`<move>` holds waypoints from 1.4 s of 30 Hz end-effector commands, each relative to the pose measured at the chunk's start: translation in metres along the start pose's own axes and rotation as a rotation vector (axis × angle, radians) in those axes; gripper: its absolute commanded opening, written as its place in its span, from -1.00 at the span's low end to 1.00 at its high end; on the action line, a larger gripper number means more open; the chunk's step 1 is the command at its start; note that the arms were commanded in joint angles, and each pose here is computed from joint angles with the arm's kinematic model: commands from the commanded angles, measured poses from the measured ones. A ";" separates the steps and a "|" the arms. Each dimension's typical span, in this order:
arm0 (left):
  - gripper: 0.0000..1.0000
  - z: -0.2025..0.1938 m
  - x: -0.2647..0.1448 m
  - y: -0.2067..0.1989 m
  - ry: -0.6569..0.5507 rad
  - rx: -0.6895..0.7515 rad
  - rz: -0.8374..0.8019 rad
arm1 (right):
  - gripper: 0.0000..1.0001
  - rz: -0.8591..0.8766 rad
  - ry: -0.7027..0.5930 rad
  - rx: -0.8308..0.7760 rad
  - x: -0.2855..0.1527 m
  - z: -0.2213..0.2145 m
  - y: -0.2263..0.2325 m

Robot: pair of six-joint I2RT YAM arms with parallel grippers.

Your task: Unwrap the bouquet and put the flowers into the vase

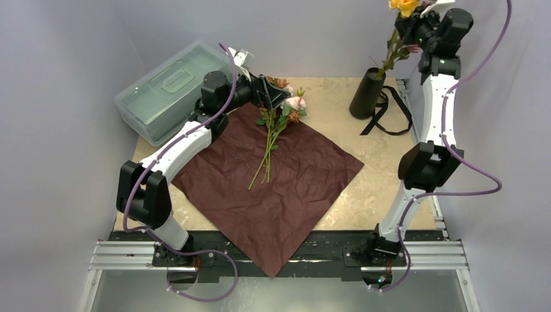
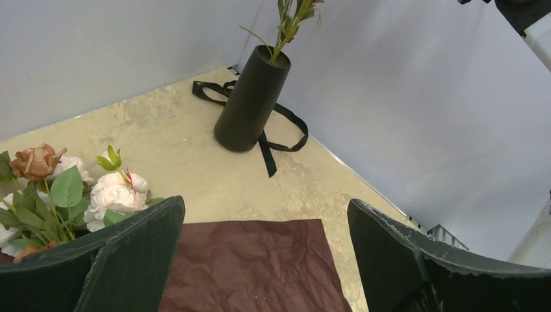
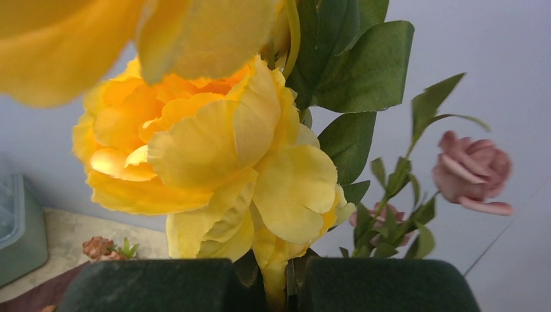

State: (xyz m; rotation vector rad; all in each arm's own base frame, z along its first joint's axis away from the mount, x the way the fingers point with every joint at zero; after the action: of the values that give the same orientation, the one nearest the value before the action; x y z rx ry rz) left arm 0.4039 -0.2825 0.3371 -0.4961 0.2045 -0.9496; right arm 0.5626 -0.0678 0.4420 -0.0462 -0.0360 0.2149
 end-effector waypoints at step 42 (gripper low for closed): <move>0.45 -0.078 -0.024 0.114 0.212 0.022 0.467 | 0.89 0.050 -0.052 -0.032 0.004 0.023 0.042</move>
State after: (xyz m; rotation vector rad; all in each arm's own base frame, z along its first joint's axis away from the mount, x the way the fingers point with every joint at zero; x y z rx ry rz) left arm 0.4341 -0.2449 0.2303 -0.3493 0.4575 -0.6156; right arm 0.5863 -0.0362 0.3934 -0.0549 0.0579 0.2445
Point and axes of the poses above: each gripper's point midway between its finger pads, its own x axis out along the fingers, its own y axis along the line the jaws close on, z = x × y, the point moved 2 cm from there along -x, back along the fingers, and after that the axes turned 5 degrees about -x, right-handed, at the moved point
